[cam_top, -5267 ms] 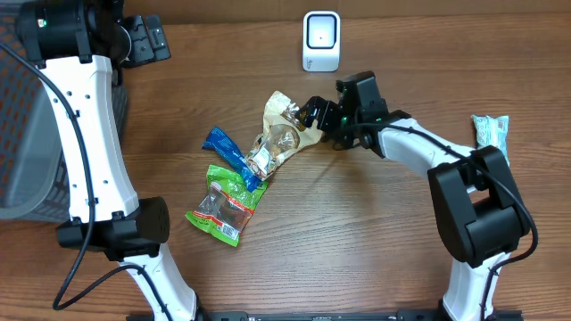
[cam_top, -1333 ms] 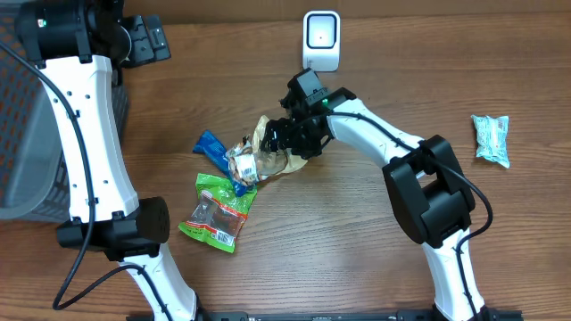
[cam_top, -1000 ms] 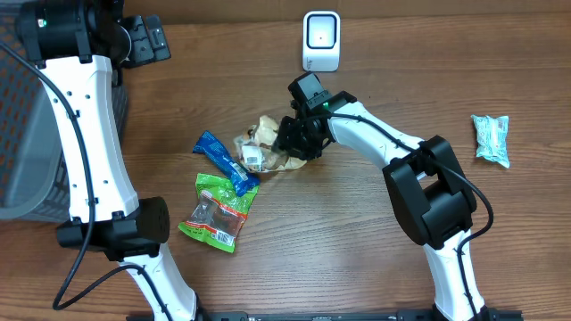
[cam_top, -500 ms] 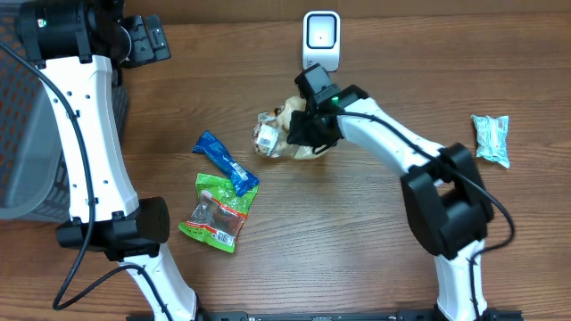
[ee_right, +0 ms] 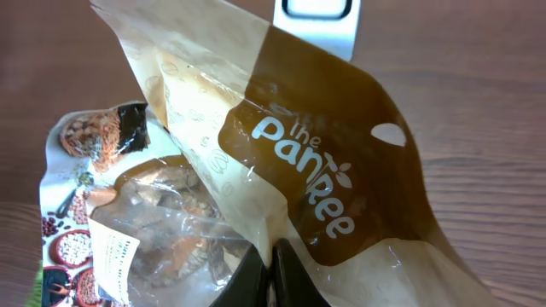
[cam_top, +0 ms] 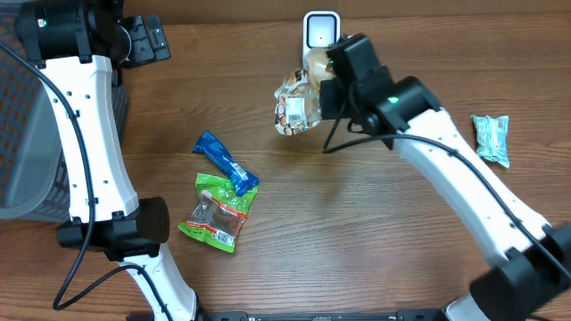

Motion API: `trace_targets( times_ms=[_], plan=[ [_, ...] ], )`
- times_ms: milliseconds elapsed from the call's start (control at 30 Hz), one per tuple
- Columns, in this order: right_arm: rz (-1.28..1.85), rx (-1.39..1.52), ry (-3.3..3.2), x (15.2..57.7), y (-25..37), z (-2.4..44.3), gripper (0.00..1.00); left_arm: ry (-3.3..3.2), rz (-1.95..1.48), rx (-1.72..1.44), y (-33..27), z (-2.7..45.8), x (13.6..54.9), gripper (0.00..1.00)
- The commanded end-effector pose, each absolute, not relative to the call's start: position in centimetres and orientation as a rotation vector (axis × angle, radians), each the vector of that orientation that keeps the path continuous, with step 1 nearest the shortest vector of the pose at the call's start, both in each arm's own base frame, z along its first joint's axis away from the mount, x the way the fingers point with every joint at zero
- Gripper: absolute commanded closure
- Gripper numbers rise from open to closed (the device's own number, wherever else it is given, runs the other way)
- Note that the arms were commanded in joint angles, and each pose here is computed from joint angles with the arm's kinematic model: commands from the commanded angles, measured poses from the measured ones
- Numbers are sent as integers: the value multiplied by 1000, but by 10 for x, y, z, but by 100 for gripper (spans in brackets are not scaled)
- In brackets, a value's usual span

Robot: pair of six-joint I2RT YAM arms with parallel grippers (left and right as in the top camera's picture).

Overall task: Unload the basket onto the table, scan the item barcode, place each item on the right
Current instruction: 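Lift the beige bag up to the white scanner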

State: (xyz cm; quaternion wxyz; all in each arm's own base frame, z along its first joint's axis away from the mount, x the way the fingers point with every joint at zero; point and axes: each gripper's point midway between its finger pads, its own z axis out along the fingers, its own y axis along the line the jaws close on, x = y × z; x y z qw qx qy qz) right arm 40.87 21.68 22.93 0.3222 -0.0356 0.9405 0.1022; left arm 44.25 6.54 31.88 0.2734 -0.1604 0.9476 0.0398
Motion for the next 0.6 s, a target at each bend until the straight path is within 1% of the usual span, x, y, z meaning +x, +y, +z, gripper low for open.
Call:
trace_targets(
  times_ms=[0, 67, 133, 433, 567],
  plan=[
    [325, -61, 2325, 401, 206, 292, 96, 2516, 111, -404, 62, 333, 438, 0],
    [336, -62, 2286, 398, 204, 306, 96, 2517, 109, -399, 60, 333, 438, 0],
    [336, -63, 2277, 398, 203, 309, 96, 2517, 109, -399, 60, 333, 438, 0],
    [337, -64, 2273, 400, 204, 308, 96, 2517, 109, -399, 60, 333, 438, 0],
    [248, -20, 2253, 409, 193, 302, 96, 2517, 109, -398, 60, 333, 438, 0]
  ],
)
